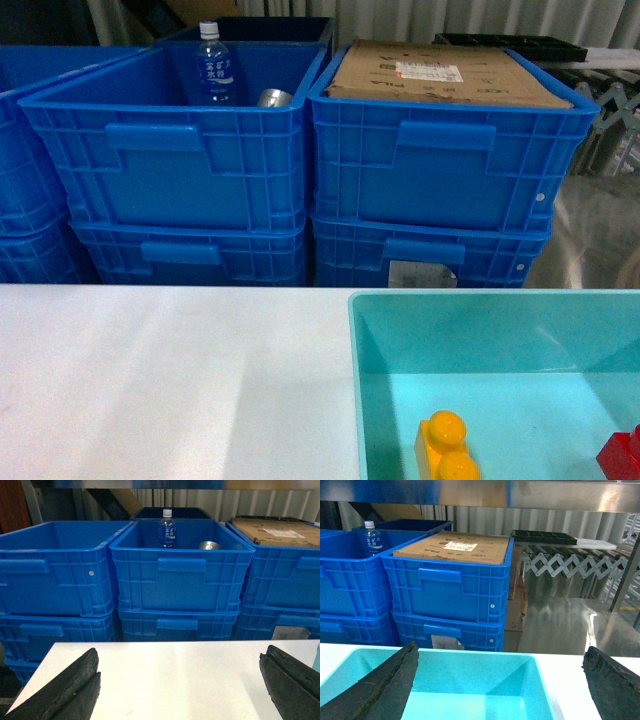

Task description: Pick red block from blue box to shelf

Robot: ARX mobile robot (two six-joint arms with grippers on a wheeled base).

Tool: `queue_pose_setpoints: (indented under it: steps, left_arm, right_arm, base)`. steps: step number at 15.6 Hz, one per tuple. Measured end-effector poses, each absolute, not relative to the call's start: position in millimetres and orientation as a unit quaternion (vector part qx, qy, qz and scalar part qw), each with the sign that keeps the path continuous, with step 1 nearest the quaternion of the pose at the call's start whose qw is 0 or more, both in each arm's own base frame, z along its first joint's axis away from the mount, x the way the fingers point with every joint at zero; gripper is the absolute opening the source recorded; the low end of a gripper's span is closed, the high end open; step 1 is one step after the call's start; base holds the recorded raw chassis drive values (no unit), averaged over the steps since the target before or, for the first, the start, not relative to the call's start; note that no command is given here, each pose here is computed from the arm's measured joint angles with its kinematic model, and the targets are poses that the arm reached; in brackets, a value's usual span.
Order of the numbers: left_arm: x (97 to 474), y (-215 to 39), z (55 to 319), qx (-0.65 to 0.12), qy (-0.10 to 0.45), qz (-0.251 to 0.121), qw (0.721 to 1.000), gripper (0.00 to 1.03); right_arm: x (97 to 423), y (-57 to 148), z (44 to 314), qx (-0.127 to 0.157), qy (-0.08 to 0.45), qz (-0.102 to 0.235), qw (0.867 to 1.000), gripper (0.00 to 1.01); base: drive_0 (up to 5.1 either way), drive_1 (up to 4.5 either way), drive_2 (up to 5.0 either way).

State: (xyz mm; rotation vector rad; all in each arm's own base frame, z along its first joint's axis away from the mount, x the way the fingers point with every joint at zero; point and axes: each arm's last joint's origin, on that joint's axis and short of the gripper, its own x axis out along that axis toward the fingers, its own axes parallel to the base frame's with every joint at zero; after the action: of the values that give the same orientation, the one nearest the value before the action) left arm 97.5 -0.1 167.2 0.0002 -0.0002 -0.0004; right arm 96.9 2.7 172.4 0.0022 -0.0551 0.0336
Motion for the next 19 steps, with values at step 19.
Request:
queue_pose_setpoints:
  steps: [19]
  left_arm:
    - [97, 0, 167, 0.000, 0.000, 0.000, 1.000, 0.98]
  right_arm:
    - [165, -10, 223, 0.055, 0.049, 0.132, 0.989, 0.98]
  base:
    - [0.0, 0.00, 0.0]
